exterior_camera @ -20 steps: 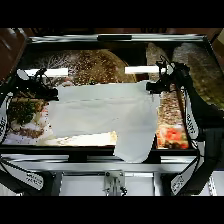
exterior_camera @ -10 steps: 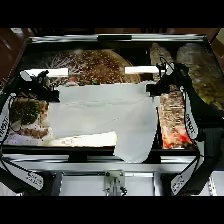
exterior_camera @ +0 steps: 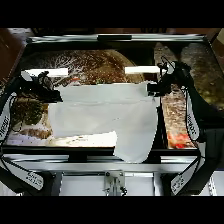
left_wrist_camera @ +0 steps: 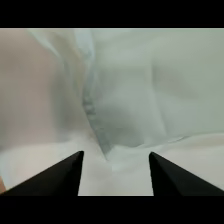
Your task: Fold the shirts.
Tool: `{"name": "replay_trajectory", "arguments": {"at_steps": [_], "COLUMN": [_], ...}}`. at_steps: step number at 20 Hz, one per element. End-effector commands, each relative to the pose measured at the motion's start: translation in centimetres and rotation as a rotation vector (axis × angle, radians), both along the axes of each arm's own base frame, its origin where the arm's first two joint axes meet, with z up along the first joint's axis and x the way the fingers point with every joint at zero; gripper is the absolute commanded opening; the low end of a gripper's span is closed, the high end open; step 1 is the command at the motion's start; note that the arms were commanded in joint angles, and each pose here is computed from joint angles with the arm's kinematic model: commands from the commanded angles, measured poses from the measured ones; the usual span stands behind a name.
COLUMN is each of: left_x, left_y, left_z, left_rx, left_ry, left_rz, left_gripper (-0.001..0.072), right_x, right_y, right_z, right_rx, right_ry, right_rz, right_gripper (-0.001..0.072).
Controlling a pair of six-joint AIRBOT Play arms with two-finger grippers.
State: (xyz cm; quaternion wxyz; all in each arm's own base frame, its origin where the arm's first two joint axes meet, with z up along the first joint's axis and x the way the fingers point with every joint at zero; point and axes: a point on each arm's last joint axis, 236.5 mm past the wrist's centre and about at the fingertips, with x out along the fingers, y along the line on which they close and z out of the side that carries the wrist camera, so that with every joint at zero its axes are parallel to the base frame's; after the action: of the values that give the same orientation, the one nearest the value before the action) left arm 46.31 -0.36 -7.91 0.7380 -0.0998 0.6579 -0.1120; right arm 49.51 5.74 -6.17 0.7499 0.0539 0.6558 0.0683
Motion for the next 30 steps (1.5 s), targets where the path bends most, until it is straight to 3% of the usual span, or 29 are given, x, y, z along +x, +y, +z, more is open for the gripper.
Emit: {"name": "replay_trajectory", "arguments": {"at_steps": [1,5,7,11,16,19,30], "left_x": [-0.3,-2.4,-4.7,-10.3,-16.3,-18.7,-20.9], "left_y": [0.2,0.4,0.8,-0.1,2.5,1.5,0.6], "left_z": [2.3,6.8,7.8,7.8,4.7,2.4,-0.8], "left_rx": [-0.019,-0.052,-0.093,-0.307,-0.352,-0.384,-0.363], "left_ry": [0.038,0.092,0.131,0.125,0.161,0.213,0.227], "left_rz": [0.021,-0.023,-0.009,0.063,0.171,0.166,0.114], "left_gripper": [0.0609,0.0607,0.0607,0.0607,0.0606,0.0606,0.0596], "right_x": [0.2,-2.7,-5.6,-8.8,-11.6,-11.9,-11.7], "right_y": [-0.9,-3.5,-3.9,-5.3,-5.3,-4.6,-4.3], "right_z": [3.8,9.5,11.1,13.3,11.2,9.7,9.6], "right_rx": [0.004,0.010,0.096,0.179,0.196,0.211,0.225], "right_ry": [-0.065,-0.070,0.008,0.038,0.100,0.120,0.115], "right_rz": [-0.018,-0.032,-0.032,-0.047,-0.071,-0.076,-0.089], "right_gripper": [0.0453,0.0454,0.0454,0.0454,0.0454,0.0454,0.0453]}}
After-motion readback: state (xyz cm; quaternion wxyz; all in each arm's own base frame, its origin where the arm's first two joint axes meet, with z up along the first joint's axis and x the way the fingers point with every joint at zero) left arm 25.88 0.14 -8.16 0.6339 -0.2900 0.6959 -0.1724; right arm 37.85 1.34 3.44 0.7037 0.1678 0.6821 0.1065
